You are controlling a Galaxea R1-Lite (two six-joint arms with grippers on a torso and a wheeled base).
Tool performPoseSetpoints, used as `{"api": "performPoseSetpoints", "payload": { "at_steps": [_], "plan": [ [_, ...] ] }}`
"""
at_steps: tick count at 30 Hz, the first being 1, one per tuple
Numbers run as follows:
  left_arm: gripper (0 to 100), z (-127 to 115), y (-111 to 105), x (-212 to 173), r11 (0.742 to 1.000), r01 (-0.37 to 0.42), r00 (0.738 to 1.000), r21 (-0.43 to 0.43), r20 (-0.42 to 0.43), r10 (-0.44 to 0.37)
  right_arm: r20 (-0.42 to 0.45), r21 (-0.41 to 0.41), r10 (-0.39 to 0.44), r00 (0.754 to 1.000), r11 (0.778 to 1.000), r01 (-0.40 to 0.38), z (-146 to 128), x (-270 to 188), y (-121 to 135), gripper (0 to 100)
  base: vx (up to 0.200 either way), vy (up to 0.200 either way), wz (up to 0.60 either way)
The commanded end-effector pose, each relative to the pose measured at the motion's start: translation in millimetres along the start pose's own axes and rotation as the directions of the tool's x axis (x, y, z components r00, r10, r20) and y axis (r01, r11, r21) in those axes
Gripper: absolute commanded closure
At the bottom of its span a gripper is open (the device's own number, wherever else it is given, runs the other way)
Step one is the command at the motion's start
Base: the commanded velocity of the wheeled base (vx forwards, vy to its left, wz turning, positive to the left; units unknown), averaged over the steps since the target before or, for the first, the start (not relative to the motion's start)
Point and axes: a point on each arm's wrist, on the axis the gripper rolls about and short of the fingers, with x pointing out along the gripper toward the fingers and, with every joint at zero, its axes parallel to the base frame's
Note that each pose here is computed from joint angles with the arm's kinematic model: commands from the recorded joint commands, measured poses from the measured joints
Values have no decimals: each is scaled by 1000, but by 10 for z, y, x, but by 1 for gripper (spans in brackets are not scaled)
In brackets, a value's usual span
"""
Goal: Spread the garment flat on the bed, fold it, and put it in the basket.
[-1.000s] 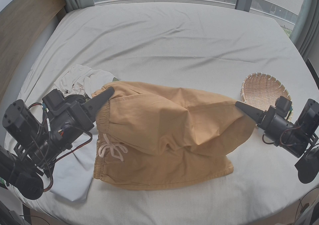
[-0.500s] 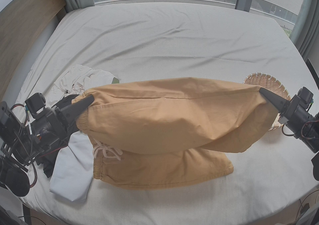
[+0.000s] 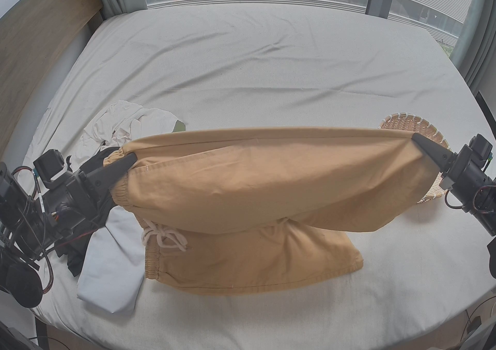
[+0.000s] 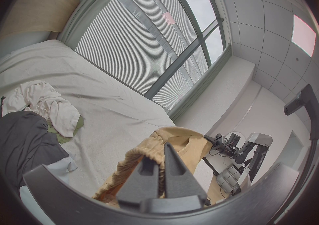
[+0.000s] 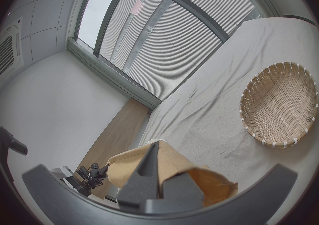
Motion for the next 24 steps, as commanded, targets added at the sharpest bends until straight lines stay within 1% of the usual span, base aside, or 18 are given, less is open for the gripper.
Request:
{"api": "performPoseSetpoints", "payload": {
  "at_steps": [1,4,8,11,15,19,20,22,23,24],
  "plan": [
    [100,14,35,0,1000,-16,1000,-2,7,16,-5,2,-1,1000,1000,1,-11,17,-10,100,0,0,0],
    [100,21,58,32,1000,-21,1000,-6,12,21,-11,0,2,1000,1000,-2,-11,84,-34,100,0,0,0],
    [100,33,113,114,999,-41,999,-21,29,42,-22,-13,-9,1000,1000,8,-12,239,-137,100,0,0,0],
    [100,117,159,214,996,-37,997,-83,66,43,-28,-12,-16,999,1000,16,-13,369,-229,100,0,0,0],
    [100,193,229,332,993,-35,994,-113,101,46,-16,-18,-14,1000,1000,13,35,518,-307,100,0,0,0],
    [100,168,305,410,991,-56,992,-120,107,69,-11,-21,-13,1000,1000,13,54,626,-375,100,0,0,0],
    [100,153,381,479,989,-72,990,-127,112,86,-15,-18,-17,1000,1000,17,43,705,-439,100,0,0,0],
    [100,143,415,501,988,-79,989,-129,112,93,-17,-17,-19,1000,1000,19,37,728,-460,100,0,0,0],
    [100,104,495,551,986,-97,988,-135,108,112,-19,-16,-21,1000,1000,21,28,802,-518,100,0,0,0],
    [100,104,495,551,986,-97,988,-135,108,112,-19,-16,-21,1000,1000,21,28,802,-518,100,0,0,0]
  ]
}}
